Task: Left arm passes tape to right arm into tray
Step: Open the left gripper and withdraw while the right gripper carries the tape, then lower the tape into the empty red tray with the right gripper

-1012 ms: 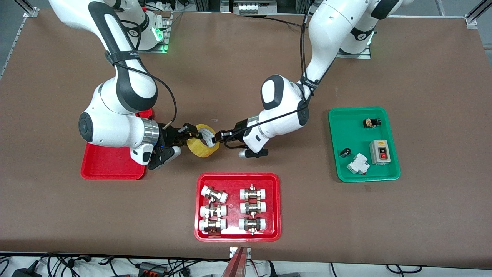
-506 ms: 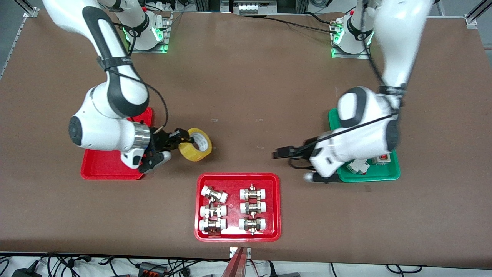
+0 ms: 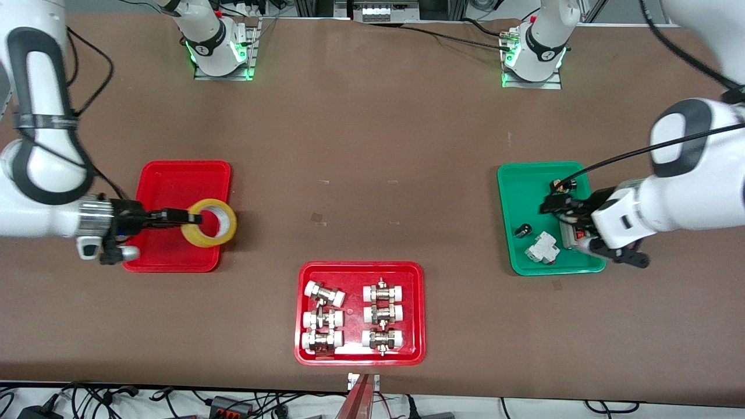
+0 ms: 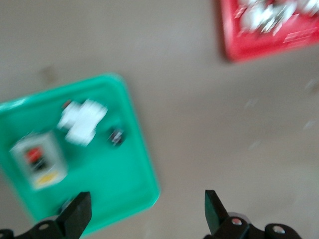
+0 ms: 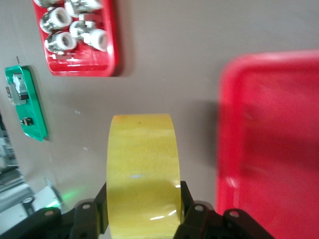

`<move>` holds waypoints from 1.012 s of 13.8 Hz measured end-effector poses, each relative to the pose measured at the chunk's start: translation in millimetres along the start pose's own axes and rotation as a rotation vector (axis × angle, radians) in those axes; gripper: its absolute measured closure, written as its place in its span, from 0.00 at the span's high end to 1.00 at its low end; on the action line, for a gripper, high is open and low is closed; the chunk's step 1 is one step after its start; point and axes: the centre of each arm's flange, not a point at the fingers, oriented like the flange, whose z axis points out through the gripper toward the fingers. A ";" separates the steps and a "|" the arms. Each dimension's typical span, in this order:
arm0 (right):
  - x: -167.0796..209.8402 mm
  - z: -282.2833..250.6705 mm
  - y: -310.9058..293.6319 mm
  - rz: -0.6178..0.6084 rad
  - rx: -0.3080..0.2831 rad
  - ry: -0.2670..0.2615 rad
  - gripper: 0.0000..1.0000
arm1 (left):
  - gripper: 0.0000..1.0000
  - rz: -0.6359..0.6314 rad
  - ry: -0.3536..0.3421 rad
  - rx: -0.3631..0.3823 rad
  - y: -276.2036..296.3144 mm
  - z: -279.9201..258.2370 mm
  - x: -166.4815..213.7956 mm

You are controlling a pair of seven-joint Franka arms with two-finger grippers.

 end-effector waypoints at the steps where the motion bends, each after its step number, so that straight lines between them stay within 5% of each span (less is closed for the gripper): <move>1: -7.7 -8.4 27.6 0.042 0.028 -0.021 0.54 | 1.00 0.003 -0.033 0.065 -5.2 -16.2 -15.1; 5: -26.0 -4.3 111.3 0.150 0.118 -0.090 0.54 | 1.00 -0.034 -0.031 0.193 49.3 -68.3 -70.0; 11: -26.1 34.0 154.5 0.086 0.156 -0.137 0.54 | 1.00 -0.105 -0.026 0.220 94.7 -18.0 -79.8; 14: -32.3 40.6 176.4 0.064 0.125 -0.170 0.54 | 1.00 -0.110 0.013 0.226 93.9 -25.6 -87.4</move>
